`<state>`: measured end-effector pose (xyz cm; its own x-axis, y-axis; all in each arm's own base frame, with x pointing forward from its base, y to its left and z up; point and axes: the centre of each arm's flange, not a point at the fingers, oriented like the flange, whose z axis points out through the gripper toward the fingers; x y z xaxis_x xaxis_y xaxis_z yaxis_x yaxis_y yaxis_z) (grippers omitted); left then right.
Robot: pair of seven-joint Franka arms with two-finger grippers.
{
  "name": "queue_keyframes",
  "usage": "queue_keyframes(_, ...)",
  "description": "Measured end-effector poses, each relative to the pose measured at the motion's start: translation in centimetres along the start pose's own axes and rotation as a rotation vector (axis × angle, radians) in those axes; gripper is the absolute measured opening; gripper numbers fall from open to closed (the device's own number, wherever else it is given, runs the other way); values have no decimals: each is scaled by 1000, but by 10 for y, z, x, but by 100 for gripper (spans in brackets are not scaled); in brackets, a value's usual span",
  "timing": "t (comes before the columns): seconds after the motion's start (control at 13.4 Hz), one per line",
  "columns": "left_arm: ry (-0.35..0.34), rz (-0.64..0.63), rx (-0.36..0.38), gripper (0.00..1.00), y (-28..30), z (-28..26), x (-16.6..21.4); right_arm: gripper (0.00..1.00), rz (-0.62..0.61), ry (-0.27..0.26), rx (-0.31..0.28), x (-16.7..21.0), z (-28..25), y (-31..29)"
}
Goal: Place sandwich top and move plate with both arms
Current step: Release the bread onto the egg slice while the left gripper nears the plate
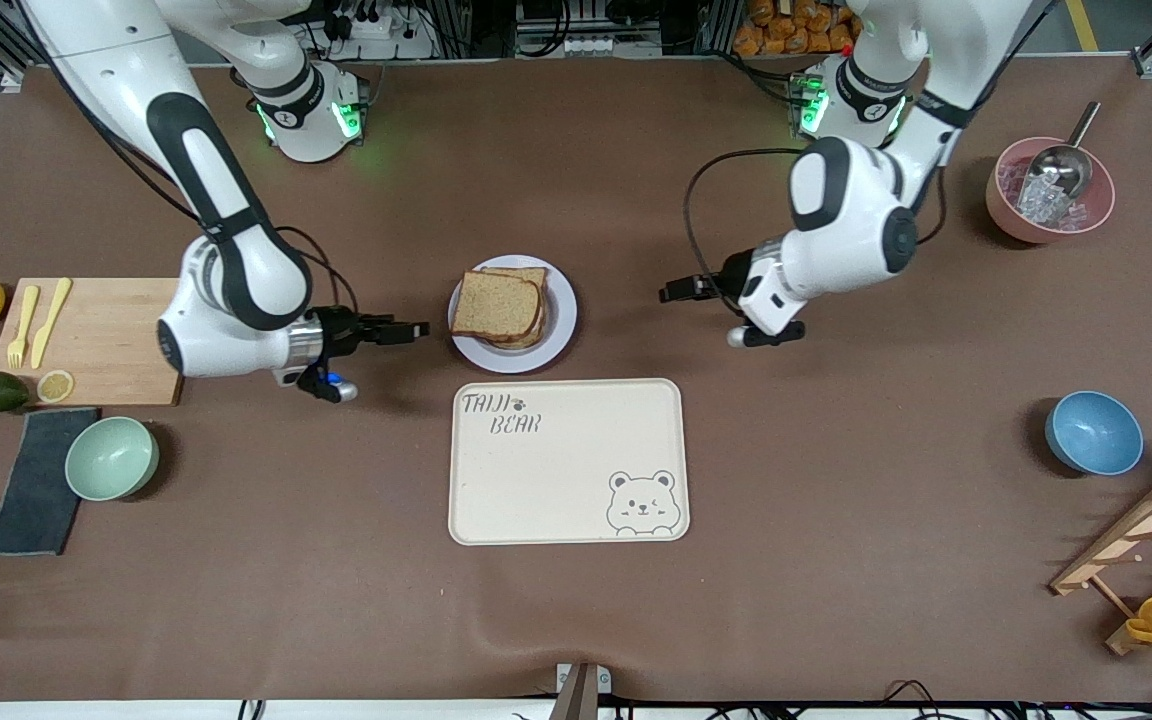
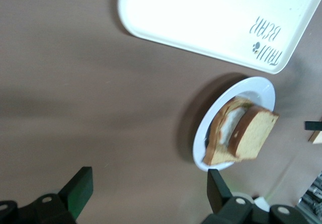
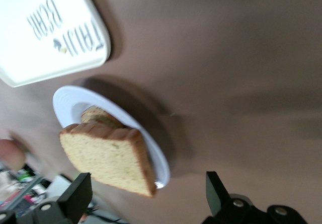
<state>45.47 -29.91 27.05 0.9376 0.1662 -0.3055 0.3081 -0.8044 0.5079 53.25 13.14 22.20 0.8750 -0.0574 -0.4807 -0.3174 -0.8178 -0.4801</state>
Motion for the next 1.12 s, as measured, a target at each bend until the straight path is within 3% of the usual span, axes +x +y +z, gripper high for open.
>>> queue_keyframes(0.22,30,-62,-52,100,9,48,-17,100,-99,76,-179,8,-57,8)
queue_keyframes(0.45,4,-55,-96,100,6,80,-15,100,-176,174,-351,-3,-121,9)
queue_keyframes(0.67,16,-47,-167,100,11,108,-14,100,-211,230,-481,-29,-205,2)
queue_keyframes(0.82,16,-25,-219,100,21,127,-20,100,-209,238,-524,-53,-262,-16)
queue_keyframes(1.12,38,45,-304,97,11,151,-17,100,-142,287,-523,-95,-351,-13)
